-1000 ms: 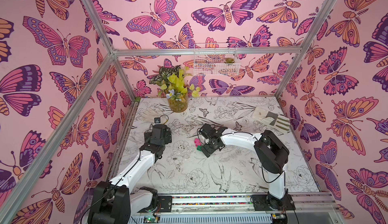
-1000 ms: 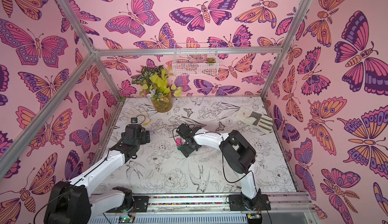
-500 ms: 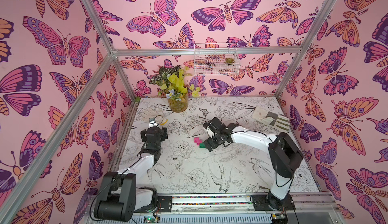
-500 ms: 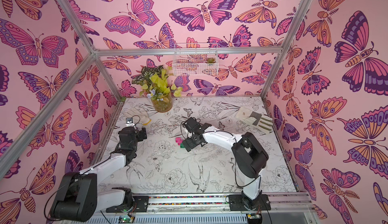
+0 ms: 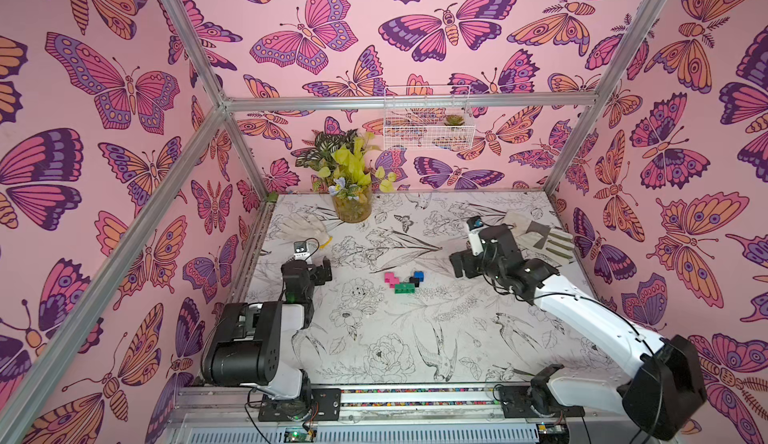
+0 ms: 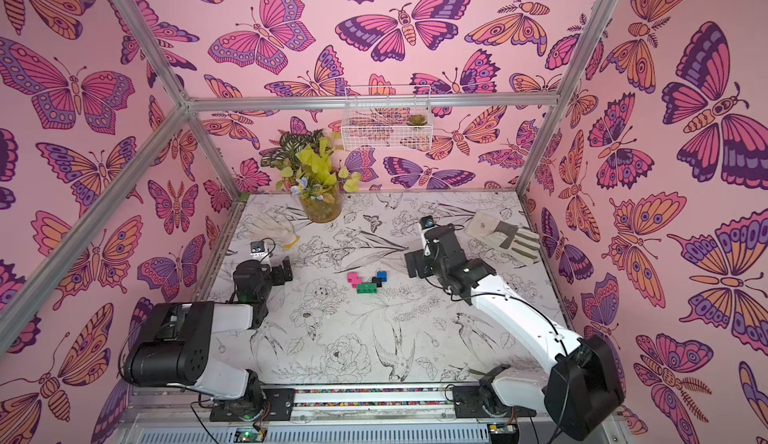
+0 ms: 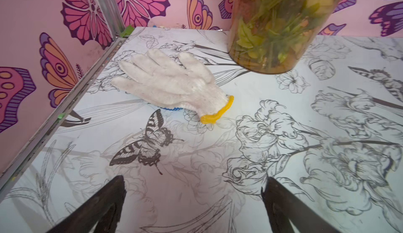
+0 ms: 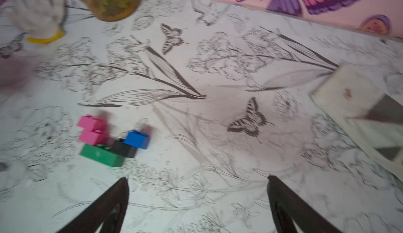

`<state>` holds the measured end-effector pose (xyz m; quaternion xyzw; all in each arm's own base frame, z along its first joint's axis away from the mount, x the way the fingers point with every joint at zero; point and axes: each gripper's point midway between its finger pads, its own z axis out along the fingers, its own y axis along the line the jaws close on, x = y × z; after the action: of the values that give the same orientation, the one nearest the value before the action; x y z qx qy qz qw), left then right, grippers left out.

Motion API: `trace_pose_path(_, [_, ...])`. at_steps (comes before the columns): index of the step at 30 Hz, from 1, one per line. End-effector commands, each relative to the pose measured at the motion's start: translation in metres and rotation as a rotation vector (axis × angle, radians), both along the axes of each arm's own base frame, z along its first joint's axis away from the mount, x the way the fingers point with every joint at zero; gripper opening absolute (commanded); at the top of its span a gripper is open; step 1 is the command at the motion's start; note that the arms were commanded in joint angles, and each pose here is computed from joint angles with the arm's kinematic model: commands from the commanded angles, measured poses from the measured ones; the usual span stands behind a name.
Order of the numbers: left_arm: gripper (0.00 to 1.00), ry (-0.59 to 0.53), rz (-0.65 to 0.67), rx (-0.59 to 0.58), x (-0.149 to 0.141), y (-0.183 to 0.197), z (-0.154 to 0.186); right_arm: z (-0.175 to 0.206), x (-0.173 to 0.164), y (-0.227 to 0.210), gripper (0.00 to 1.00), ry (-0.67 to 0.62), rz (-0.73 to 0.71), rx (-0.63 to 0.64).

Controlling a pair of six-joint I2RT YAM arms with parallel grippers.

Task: Assemble the letter v with lego
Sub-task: Reset both arms

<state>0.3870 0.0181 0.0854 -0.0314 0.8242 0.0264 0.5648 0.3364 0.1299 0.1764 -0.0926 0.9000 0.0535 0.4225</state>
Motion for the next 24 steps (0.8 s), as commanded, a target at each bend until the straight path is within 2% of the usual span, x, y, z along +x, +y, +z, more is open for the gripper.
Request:
trace_pose_path(1, [1.00,-0.042,-0.073,0.011,-0.008,-0.013,0.000,0.011,0.005,-0.060,0.99,-0.172,-0.203,-0.081])
trace_pose_path(2, [1.00,-0.036,-0.071,0.012,-0.008,-0.013,0.000,0.012,0.002,-0.076,0.99,-0.227,-0.237,-0.114])
trace_pose_path(3, [1.00,-0.031,-0.059,0.013,-0.006,-0.012,0.000,0.011,-0.001,-0.084,0.99,-0.296,-0.210,-0.166])
trace_pose_path(4, [1.00,-0.029,-0.039,0.013,-0.004,-0.008,0.000,0.012,-0.004,-0.097,0.99,-0.374,-0.258,-0.203])
trace_pose_path(6, [1.00,-0.003,-0.021,0.014,-0.005,-0.006,-0.005,0.007,-0.005,-0.114,0.99,-0.468,-0.326,-0.174])
trace_pose_path(8, [1.00,0.000,-0.025,0.010,0.007,-0.007,0.003,-0.009,-0.005,-0.128,0.99,-0.434,-0.375,-0.129])
trace_pose_path(12, [1.00,-0.009,-0.029,0.011,0.005,-0.007,0.003,-0.036,0.004,-0.151,0.99,-0.477,-0.471,-0.165])
trace_pose_path(14, [1.00,-0.003,-0.039,0.009,0.005,-0.009,0.002,-0.041,0.015,-0.148,0.99,-0.497,-0.450,-0.174])
trace_pose_path(17, [1.00,-0.006,-0.041,0.010,0.006,-0.009,0.003,-0.056,0.036,-0.132,0.99,-0.408,-0.366,-0.125])
trace_pose_path(21, [1.00,-0.007,-0.039,0.010,0.006,-0.008,0.003,-0.067,0.043,-0.150,0.99,-0.490,-0.447,-0.076])
trace_pose_path(23, [1.00,-0.005,-0.041,0.008,0.007,-0.009,0.003,-0.080,0.050,-0.146,0.99,-0.354,-0.411,-0.091])
trace_pose_path(24, [1.00,-0.002,-0.042,0.010,0.006,-0.009,0.002,-0.080,0.053,-0.148,0.99,-0.332,-0.396,-0.059])
